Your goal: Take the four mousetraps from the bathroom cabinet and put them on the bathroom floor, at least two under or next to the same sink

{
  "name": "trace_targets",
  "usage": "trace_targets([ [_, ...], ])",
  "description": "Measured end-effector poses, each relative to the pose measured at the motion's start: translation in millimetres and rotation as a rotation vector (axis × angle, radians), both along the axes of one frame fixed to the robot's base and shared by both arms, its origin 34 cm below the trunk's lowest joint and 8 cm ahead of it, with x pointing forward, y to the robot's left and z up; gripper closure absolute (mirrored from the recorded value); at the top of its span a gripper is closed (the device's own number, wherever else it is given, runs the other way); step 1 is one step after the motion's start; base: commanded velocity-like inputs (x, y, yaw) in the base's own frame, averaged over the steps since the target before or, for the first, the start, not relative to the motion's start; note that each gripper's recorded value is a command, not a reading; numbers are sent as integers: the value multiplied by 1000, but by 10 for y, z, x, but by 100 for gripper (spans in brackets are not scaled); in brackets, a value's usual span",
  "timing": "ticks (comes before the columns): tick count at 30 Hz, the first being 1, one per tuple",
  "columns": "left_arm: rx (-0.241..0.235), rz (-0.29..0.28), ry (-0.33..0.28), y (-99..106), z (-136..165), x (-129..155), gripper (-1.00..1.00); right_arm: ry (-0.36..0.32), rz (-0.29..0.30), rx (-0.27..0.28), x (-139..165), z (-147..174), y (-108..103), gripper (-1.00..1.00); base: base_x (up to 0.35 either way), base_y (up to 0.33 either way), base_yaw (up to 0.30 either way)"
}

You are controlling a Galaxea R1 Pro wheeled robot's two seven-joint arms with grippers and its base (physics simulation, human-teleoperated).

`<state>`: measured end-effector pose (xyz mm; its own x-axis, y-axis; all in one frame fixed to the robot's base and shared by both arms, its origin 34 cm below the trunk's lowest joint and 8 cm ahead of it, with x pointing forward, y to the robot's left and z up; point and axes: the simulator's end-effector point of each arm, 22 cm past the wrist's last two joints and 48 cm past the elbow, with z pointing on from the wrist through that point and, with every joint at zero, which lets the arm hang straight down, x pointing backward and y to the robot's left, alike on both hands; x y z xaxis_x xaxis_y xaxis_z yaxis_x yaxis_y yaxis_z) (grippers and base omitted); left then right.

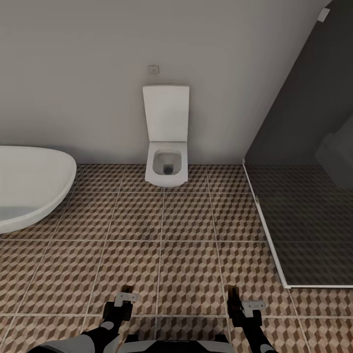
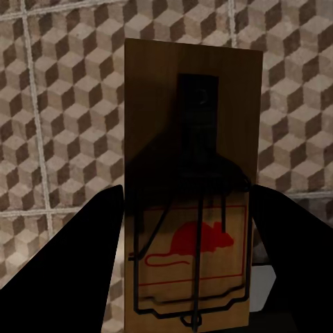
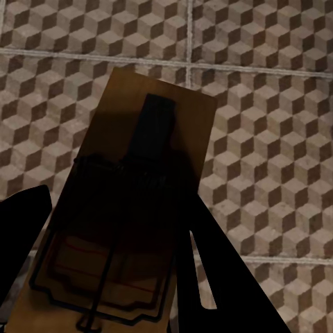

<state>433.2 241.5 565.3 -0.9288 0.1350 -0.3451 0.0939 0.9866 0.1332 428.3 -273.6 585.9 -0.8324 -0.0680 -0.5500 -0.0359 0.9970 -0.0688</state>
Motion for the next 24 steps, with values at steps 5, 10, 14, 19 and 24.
trace_targets([
  [5,-1,0,0,-5,0,0,100,0,2,3,0,-1,16,100,0,0,0],
  [10,-2,0,0,-16,1,2,100,0,6,57,3,-1,396,100,0,0,0],
  [14,-3,0,-3,-31,3,14,100,-2,3,100,7,15,719,100,0,0,0],
  [19,5,1,40,-36,-26,-63,100,-1,-9,114,18,25,849,100,0,0,0],
  [24,17,-1,101,-13,-56,0,100,73,-9,104,116,-59,840,100,0,0,0],
])
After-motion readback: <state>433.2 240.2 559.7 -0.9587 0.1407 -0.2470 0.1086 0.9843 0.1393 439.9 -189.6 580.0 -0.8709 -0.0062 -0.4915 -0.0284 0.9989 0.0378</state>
